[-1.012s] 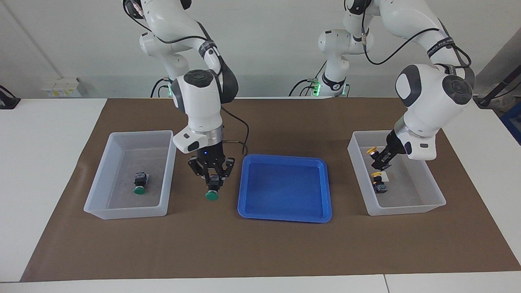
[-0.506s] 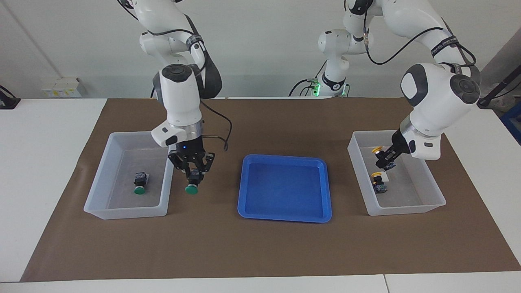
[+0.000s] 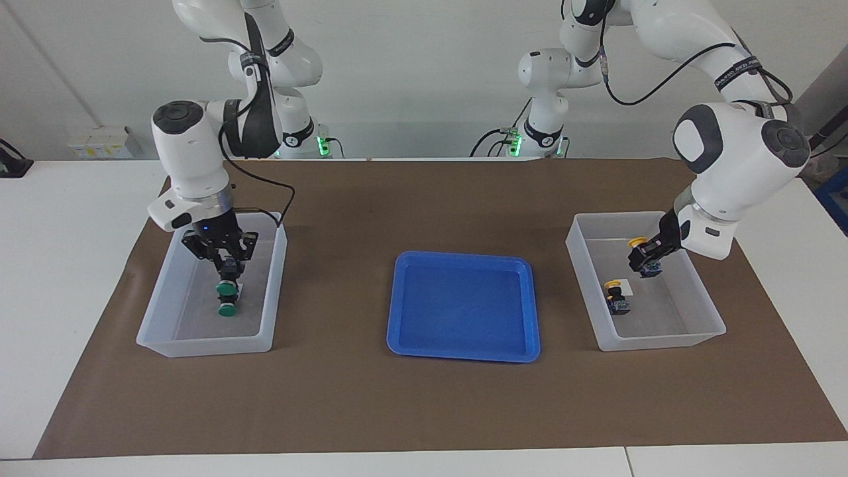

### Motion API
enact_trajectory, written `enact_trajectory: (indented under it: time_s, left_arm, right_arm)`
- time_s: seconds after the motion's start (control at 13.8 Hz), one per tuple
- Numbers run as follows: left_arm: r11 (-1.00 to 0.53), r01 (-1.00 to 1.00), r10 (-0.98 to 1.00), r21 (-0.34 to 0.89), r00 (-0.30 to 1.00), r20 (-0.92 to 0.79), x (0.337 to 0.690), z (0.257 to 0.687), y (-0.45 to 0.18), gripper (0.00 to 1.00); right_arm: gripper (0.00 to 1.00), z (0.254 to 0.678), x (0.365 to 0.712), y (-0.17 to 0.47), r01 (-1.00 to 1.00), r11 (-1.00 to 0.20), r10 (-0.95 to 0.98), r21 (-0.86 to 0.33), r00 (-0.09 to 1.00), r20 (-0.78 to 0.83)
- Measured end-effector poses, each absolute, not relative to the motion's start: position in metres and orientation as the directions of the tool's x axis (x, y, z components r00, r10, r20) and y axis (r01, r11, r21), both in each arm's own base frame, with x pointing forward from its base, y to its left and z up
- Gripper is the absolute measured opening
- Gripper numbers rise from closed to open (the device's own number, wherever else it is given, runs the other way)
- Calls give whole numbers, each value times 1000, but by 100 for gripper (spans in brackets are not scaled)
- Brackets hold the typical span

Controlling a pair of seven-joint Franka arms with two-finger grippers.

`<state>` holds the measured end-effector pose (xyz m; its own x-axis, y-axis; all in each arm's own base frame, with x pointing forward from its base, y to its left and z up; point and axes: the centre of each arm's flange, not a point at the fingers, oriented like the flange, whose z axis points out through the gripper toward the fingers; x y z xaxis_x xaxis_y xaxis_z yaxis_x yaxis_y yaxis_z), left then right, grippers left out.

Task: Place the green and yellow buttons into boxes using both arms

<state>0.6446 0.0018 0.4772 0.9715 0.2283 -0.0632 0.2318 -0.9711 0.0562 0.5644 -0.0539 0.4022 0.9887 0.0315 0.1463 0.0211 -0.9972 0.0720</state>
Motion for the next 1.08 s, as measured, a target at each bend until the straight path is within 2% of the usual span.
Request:
enact_trajectory:
  time_s: [0.22, 0.43, 1.08]
  left_arm:
    - [-988, 154, 153, 19, 987, -54, 645, 477, 6, 44]
    - [-996, 93, 92, 11, 994, -55, 644, 472, 12, 44]
    - [-997, 73, 73, 10, 997, -14, 622, 413, 38, 44]
  right_arm:
    - [40, 379, 563, -72, 51, -996, 60, 74, 991, 123]
    - [40, 336, 574, -74, 88, -993, 99, 74, 983, 152]
    - [40, 333, 577, -82, 100, -992, 112, 79, 981, 162]
